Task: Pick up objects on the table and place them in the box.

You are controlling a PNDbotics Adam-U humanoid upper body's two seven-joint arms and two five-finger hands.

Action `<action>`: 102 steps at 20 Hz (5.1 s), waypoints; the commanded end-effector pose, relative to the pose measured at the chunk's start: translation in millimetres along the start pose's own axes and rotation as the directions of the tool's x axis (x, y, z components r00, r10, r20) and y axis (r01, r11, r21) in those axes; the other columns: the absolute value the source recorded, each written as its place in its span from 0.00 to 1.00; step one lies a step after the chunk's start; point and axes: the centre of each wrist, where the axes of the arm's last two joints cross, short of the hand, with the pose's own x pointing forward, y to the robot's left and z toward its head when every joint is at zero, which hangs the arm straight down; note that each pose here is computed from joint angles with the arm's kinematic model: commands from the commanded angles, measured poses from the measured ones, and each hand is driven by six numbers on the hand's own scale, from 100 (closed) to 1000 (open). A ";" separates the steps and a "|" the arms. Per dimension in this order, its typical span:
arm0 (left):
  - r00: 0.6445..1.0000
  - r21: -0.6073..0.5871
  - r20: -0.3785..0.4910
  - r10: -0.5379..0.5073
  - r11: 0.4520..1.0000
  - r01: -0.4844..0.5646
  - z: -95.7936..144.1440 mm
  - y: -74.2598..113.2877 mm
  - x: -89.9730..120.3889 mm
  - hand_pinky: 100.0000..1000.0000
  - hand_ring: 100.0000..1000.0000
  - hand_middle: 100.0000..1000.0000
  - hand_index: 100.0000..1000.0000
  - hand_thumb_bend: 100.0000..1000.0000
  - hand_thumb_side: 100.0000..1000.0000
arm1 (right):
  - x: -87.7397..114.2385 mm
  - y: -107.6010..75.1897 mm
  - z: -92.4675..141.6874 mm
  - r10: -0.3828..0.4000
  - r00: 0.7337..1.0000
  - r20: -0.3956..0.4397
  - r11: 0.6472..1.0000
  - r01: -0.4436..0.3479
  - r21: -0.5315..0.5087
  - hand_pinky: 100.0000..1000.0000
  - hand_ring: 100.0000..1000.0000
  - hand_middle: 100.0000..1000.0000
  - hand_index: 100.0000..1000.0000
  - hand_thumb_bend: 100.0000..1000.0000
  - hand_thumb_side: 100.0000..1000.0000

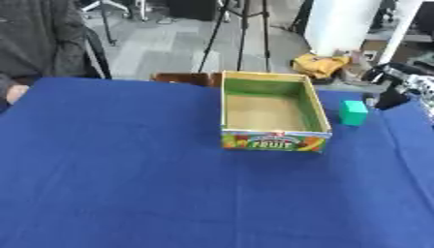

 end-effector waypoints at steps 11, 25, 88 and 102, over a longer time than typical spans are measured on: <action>0.999 -0.028 0.039 -0.001 1.000 0.002 -7.3 0.3 9.6 0.61 0.62 0.60 0.79 0.78 0.85 | -0.8 -13.1 2.4 0.008 1.000 -0.005 0.996 -0.008 0.093 0.70 0.85 0.81 0.85 0.11 0.00; 0.999 -0.037 0.033 0.016 0.999 -0.015 -5.1 -2.0 7.6 0.61 0.62 0.60 0.79 0.78 0.85 | -7.3 -13.5 4.8 0.000 1.000 -0.031 0.995 0.003 0.103 0.72 0.89 0.84 0.85 0.11 0.00; 0.998 -0.096 0.050 0.046 0.995 -0.041 -0.6 -5.4 6.5 0.61 0.59 0.56 0.82 0.78 0.87 | -45.4 -52.4 33.1 0.082 0.980 -0.181 0.989 -0.103 -0.107 0.83 1.00 0.99 0.95 0.15 0.00; 0.998 -0.097 0.042 0.045 0.994 -0.041 4.1 -4.6 4.7 0.62 0.59 0.56 0.82 0.77 0.87 | -56.4 -49.6 37.1 0.075 0.971 -0.228 0.993 -0.094 -0.078 0.82 1.00 0.98 0.95 0.11 0.00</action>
